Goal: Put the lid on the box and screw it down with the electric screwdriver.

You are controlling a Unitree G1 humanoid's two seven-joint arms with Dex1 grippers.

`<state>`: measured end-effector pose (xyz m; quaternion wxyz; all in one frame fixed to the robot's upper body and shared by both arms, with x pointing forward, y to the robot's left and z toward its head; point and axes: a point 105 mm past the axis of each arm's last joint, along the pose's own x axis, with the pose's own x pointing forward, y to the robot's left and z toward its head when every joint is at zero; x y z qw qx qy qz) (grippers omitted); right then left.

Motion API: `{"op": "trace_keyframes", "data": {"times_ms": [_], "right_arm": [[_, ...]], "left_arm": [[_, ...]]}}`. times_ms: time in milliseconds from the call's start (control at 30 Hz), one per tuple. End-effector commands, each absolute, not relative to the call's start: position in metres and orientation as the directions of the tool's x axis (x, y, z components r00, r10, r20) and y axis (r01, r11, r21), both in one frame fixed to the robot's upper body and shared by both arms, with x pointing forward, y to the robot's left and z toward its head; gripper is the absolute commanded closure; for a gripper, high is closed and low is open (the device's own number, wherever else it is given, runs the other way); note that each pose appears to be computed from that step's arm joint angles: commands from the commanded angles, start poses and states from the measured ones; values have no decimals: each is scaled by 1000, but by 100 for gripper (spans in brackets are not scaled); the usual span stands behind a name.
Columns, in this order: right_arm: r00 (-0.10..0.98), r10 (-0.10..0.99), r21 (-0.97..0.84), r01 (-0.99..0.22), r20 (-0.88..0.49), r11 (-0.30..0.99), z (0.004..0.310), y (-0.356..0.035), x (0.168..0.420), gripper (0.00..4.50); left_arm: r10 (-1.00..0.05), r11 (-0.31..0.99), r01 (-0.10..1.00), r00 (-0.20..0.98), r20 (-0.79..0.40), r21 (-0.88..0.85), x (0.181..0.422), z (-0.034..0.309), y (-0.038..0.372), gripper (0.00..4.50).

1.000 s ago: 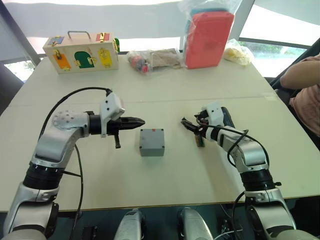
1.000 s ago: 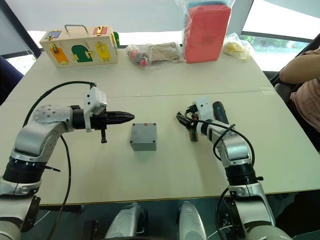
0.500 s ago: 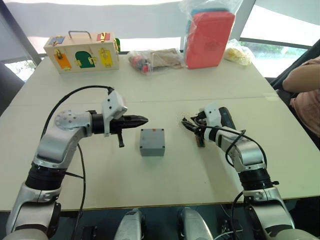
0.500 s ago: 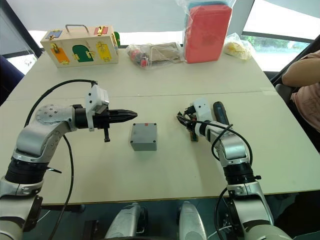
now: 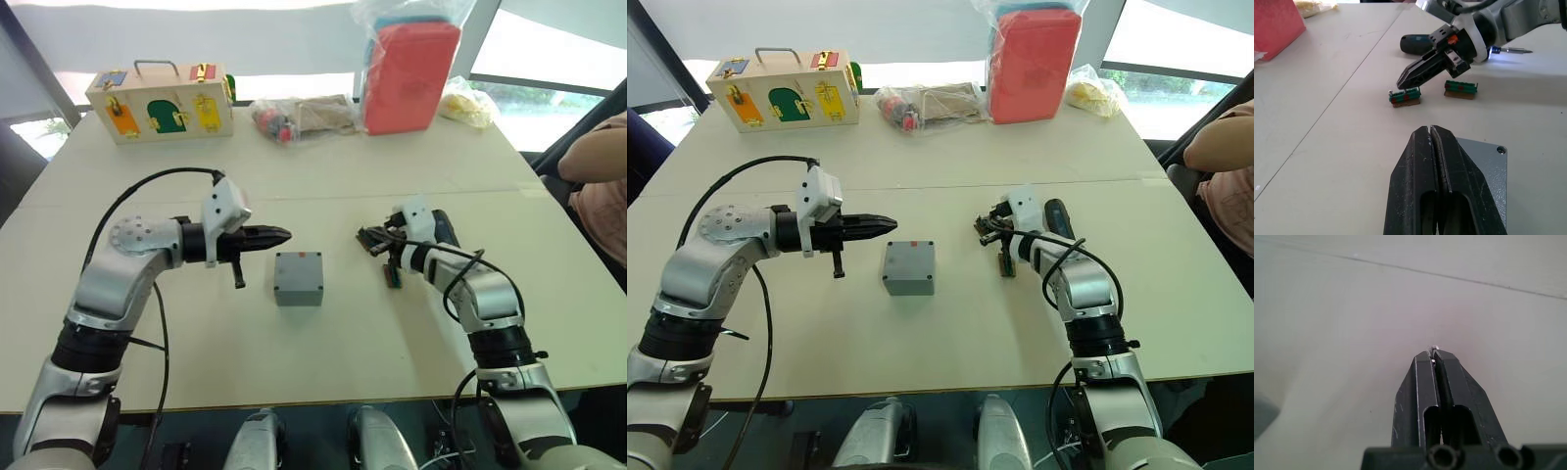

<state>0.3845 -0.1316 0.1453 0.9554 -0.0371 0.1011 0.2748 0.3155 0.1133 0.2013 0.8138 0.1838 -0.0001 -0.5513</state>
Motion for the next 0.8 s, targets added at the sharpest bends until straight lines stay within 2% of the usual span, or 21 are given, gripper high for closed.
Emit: {"op": "trace_keyframes", "data": {"times_ms": [33, 167, 333, 600, 800], "right_arm": [[808, 574, -43, -583, -130, 811, 186, -125, 375, 448], [663, 732, -48, -745, -156, 665, 200, -95, 344, 448], [548, 822, -2, -832, -152, 555, 206, -55, 319, 448], [555, 806, 13, -822, -207, 569, 184, -43, 322, 448], [571, 782, 5, -807, -252, 591, 170, -49, 328, 448]], "left_arm": [[-906, 305, 888, 381, -182, 344, 310, 214, 111, 450], [-904, 307, 888, 385, -188, 343, 310, 213, 113, 450], [-902, 308, 888, 387, -192, 341, 311, 213, 114, 450], [-898, 312, 886, 393, -198, 344, 310, 212, 116, 450], [-893, 316, 885, 399, -208, 342, 308, 210, 118, 450]]}}
